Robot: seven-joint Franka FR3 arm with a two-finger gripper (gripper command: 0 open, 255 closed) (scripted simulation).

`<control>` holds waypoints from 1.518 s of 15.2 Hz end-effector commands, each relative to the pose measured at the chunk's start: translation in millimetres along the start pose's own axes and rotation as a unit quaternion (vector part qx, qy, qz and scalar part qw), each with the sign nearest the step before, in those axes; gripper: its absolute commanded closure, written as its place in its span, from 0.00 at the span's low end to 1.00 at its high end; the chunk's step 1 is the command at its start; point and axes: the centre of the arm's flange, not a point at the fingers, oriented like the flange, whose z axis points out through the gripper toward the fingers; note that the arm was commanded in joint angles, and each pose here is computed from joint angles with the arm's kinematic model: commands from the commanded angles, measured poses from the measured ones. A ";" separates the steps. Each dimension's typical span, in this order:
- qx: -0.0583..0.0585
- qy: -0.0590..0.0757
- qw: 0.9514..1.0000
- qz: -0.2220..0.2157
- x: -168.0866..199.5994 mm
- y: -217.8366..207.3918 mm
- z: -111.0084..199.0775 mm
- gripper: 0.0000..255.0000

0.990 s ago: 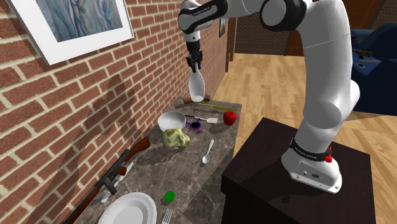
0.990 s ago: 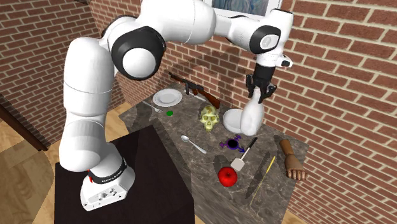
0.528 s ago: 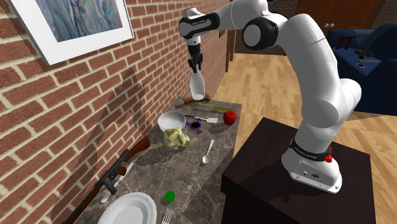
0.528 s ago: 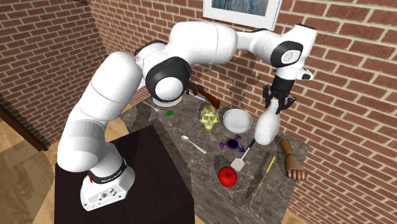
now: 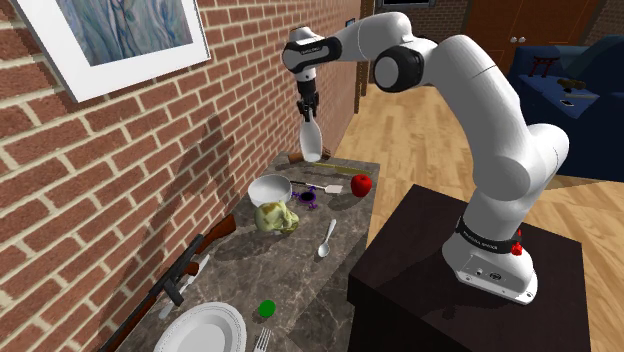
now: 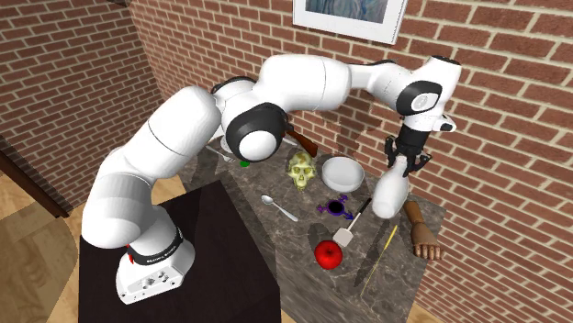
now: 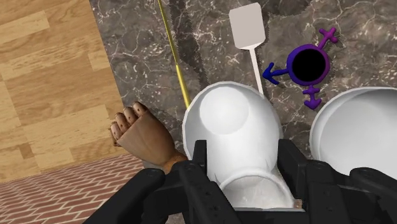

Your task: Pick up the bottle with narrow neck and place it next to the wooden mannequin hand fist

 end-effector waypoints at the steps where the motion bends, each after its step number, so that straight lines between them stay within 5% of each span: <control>1: 0.000 0.001 1.000 0.000 0.6 -0.1 10.9 1.00; 18: 0.000 0.001 1.000 0.000 8.1 -2.8 101.8 1.00; 23: 0.000 0.001 1.000 0.000 8.1 -2.8 101.8 1.00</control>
